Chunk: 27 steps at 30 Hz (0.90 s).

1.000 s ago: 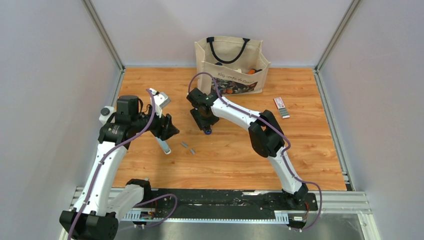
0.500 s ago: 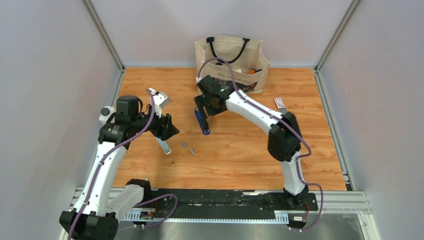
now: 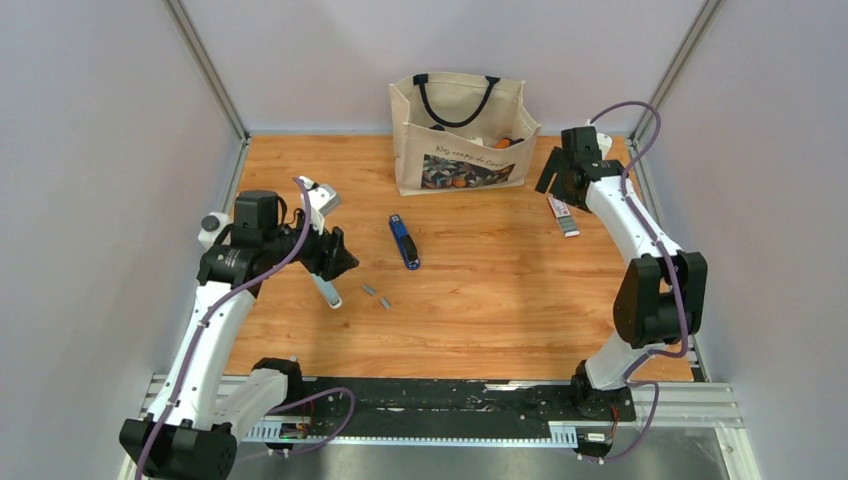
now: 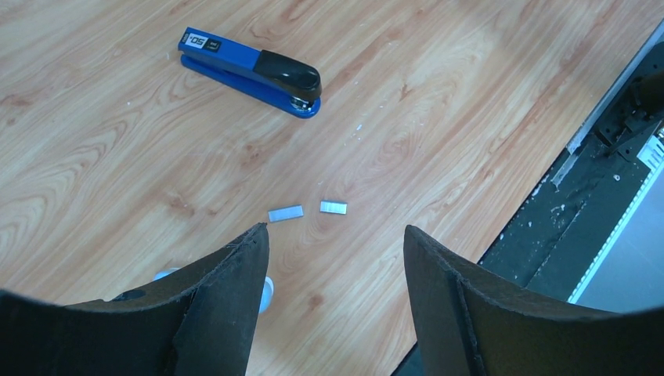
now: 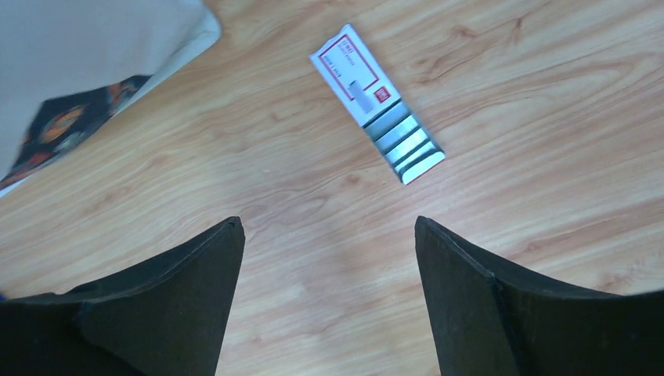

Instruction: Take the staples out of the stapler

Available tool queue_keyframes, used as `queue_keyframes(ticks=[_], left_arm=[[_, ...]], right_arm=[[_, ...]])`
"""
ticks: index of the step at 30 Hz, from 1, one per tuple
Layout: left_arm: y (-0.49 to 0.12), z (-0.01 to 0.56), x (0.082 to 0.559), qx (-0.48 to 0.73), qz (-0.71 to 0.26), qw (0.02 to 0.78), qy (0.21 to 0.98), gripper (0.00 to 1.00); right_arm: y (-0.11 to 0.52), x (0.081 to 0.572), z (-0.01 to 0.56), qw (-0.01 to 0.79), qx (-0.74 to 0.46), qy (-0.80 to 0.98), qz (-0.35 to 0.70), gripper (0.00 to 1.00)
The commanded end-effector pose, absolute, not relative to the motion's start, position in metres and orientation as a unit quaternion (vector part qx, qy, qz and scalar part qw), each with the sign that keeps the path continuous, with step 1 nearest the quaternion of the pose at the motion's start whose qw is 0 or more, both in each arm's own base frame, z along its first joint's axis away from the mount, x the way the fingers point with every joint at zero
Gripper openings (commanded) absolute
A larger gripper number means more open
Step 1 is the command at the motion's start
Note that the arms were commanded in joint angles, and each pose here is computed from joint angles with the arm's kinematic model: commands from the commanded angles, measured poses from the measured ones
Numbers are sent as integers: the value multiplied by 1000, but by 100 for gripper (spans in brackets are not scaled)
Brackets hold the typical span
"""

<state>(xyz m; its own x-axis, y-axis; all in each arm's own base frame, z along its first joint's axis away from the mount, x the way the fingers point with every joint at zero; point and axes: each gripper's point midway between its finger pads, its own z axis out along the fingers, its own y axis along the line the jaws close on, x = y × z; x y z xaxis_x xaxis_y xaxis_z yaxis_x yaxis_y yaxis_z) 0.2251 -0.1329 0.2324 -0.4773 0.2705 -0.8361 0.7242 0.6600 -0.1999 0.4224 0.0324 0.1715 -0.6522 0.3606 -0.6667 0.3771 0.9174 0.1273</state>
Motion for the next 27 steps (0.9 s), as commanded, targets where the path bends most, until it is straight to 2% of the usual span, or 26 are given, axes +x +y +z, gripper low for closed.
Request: queue_keyframes(ticks=[1, 12, 27], left_arm=[[-133, 239, 227, 311, -279, 416, 808, 72], [-131, 230, 226, 324, -270, 410, 809, 73], [-132, 222, 229, 326, -275, 402, 810, 73]], right_arm=[[11, 446, 151, 365, 256, 895, -23, 82], [-19, 494, 107, 336, 295, 893, -47, 80], [-56, 514, 58, 295, 324, 895, -85, 79]])
